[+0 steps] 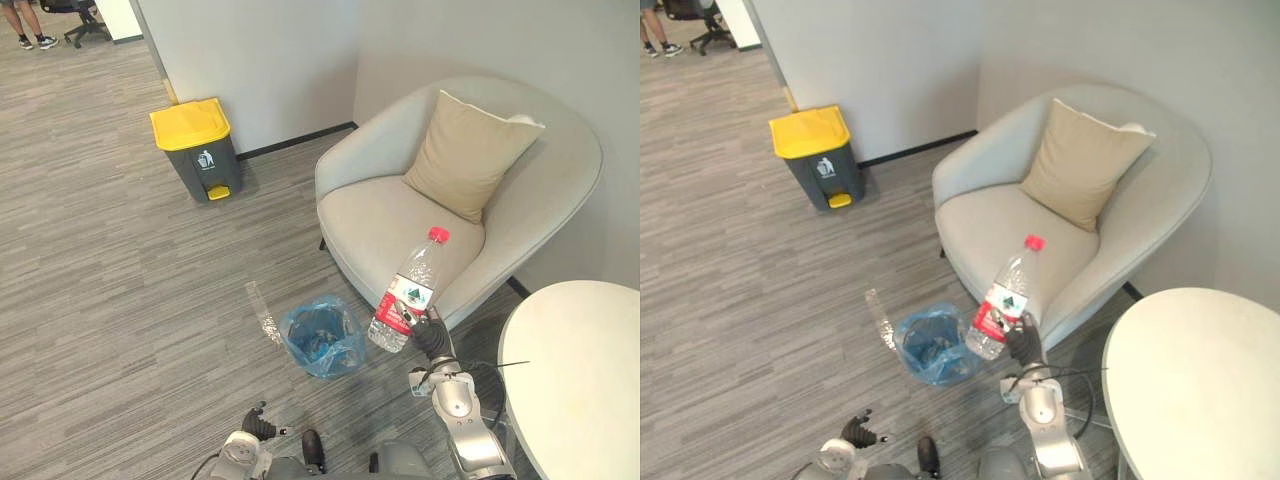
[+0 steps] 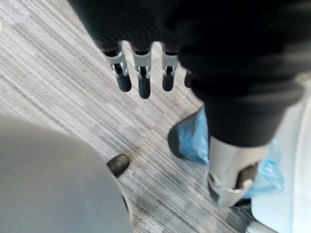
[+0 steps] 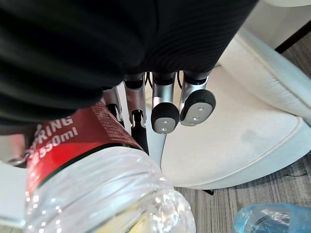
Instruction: Gather rubbish on tea table into small bin, then transfer packed bag to large trash can.
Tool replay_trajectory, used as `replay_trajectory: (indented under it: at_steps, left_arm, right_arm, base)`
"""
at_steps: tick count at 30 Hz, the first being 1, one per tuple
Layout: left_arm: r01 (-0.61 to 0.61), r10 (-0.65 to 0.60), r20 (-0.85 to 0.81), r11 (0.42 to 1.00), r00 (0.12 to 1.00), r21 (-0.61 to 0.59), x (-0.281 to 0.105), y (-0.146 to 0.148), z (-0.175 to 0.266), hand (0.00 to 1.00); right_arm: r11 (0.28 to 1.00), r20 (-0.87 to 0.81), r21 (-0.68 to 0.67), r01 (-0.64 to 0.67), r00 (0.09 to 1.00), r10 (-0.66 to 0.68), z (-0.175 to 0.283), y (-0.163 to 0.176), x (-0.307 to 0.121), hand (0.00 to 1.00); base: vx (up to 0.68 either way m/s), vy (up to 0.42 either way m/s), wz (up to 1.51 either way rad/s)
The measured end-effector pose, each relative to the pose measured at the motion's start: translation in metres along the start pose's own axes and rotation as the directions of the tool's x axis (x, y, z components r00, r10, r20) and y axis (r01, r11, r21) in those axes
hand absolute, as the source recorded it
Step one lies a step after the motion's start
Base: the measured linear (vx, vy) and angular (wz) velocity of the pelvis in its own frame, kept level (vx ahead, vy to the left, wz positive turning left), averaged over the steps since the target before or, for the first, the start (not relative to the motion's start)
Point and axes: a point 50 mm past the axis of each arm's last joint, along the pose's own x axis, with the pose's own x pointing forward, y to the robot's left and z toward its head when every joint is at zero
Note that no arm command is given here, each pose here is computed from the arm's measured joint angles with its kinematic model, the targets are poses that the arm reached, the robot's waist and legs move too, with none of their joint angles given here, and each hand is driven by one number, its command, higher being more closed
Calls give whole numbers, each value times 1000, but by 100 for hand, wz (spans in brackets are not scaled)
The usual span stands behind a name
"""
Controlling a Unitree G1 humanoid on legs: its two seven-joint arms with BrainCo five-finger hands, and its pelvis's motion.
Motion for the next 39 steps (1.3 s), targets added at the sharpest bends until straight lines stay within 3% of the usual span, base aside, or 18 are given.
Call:
replay_trajectory:
  at_steps: [12, 17, 28, 33, 39]
  left_arm:
    - [-95, 81, -70, 967, 994, -237, -1, 9, -11, 0]
    - [-122, 109, -65, 957, 992, -262, 0, 11, -6, 0]
    - [-205, 305, 134, 848, 943, -489, 7, 51, 90, 0]
    - [-150, 392, 252, 752, 885, -642, -2, 74, 147, 0]
    - [-72, 461, 367, 696, 808, -715, -19, 94, 198, 0]
  right_arm:
    - [999, -34, -16, -50, 998, 49, -9, 7, -2, 100]
    - [989, -84, -123, -83, 994, 73, -23, 12, 1, 100]
    - [976, 212, -215, 42, 977, 5, 46, 15, 50, 100]
    - [959, 385, -227, 169, 920, -71, 100, -4, 80, 100]
    - [930, 494, -251, 270, 862, -116, 152, -20, 113, 100]
  base:
    - [138, -127, 43]
    - [39, -23, 33]
    - [-224, -4, 23]
    - [-216, -12, 13]
    - [-106, 18, 4]
